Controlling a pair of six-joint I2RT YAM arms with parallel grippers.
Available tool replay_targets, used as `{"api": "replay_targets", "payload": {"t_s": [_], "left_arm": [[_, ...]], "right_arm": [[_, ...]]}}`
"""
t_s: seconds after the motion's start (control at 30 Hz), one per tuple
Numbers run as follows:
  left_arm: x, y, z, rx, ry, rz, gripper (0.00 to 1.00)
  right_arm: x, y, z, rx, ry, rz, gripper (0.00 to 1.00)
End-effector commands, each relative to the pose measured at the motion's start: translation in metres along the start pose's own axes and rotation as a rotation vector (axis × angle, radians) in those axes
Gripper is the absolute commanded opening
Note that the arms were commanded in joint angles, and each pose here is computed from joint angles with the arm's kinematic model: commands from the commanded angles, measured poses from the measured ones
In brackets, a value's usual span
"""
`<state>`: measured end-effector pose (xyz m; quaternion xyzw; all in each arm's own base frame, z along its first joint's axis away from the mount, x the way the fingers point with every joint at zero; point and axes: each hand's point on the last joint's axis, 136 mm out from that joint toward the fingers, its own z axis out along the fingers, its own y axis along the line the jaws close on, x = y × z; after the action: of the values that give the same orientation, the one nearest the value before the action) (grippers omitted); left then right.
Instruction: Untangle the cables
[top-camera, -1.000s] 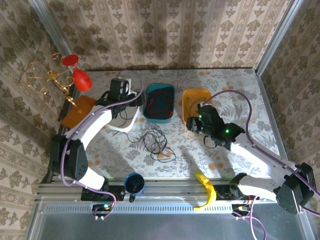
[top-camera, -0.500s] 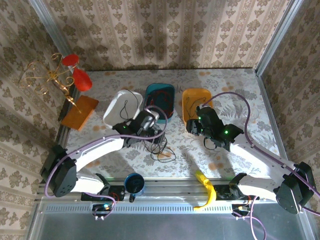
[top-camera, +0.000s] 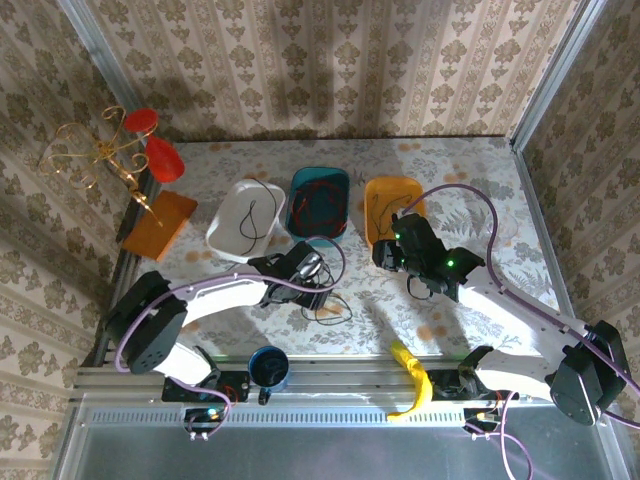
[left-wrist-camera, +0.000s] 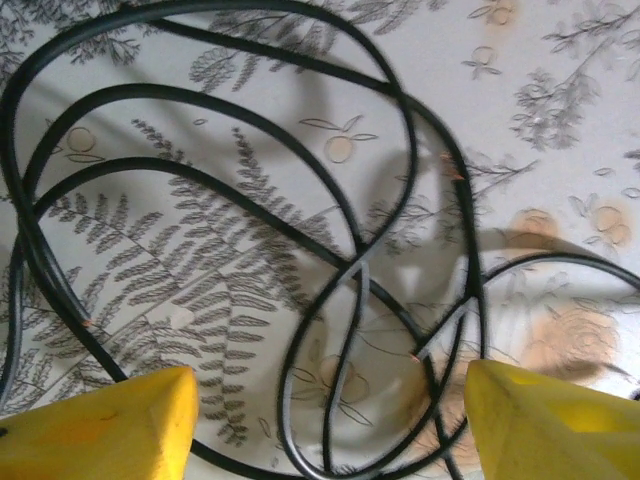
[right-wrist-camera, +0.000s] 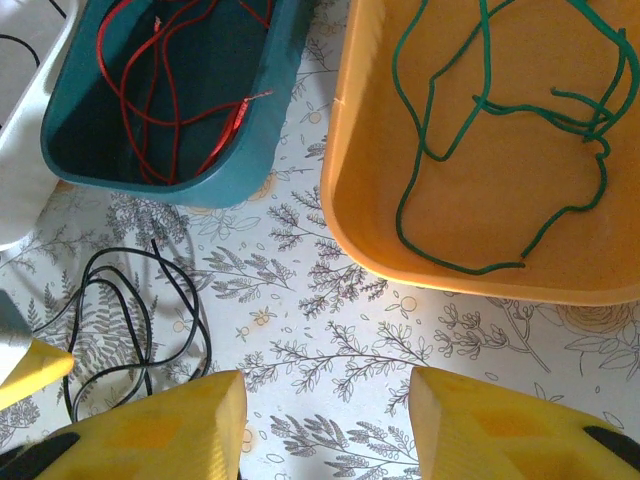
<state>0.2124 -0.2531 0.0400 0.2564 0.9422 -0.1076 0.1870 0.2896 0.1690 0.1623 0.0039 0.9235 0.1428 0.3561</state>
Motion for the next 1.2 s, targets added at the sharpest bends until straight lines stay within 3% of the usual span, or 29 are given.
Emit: {"api": "replay_targets", "payload": {"t_s": [0.0, 0.4, 0.53, 0.7, 0.93, 1.17], "left_arm": [[-0.009, 0.002, 0.000, 0.001, 0.004, -0.024, 0.58], [-0.019, -0.009, 0.006, 0.044, -0.002, 0.008, 0.01], [-0.034, -0.011, -0.014, 0.012, -0.067, 0.057, 0.00], [-0.068, -0.047, -0.073, 0.071, -0.308, 0.198, 0.00], [-0.092, -0.073, -0.148, 0.258, -0.545, 0.193, 0.00], [-0.103, -0.050, -0.210, 0.237, -0.739, 0.126, 0.00]], "right_arm": [[-0.003, -0.002, -0.007, 0.018, -0.013, -0.009, 0.48], [-0.004, -0.009, -0.011, 0.039, -0.027, -0.007, 0.48], [-0.009, -0.021, -0.015, 0.084, -0.052, 0.020, 0.48], [-0.012, -0.035, -0.019, 0.109, -0.075, 0.073, 0.48], [-0.014, -0.048, -0.022, 0.152, -0.101, 0.120, 0.48], [-0.017, -0.054, -0.026, 0.167, -0.124, 0.149, 0.48]]}}
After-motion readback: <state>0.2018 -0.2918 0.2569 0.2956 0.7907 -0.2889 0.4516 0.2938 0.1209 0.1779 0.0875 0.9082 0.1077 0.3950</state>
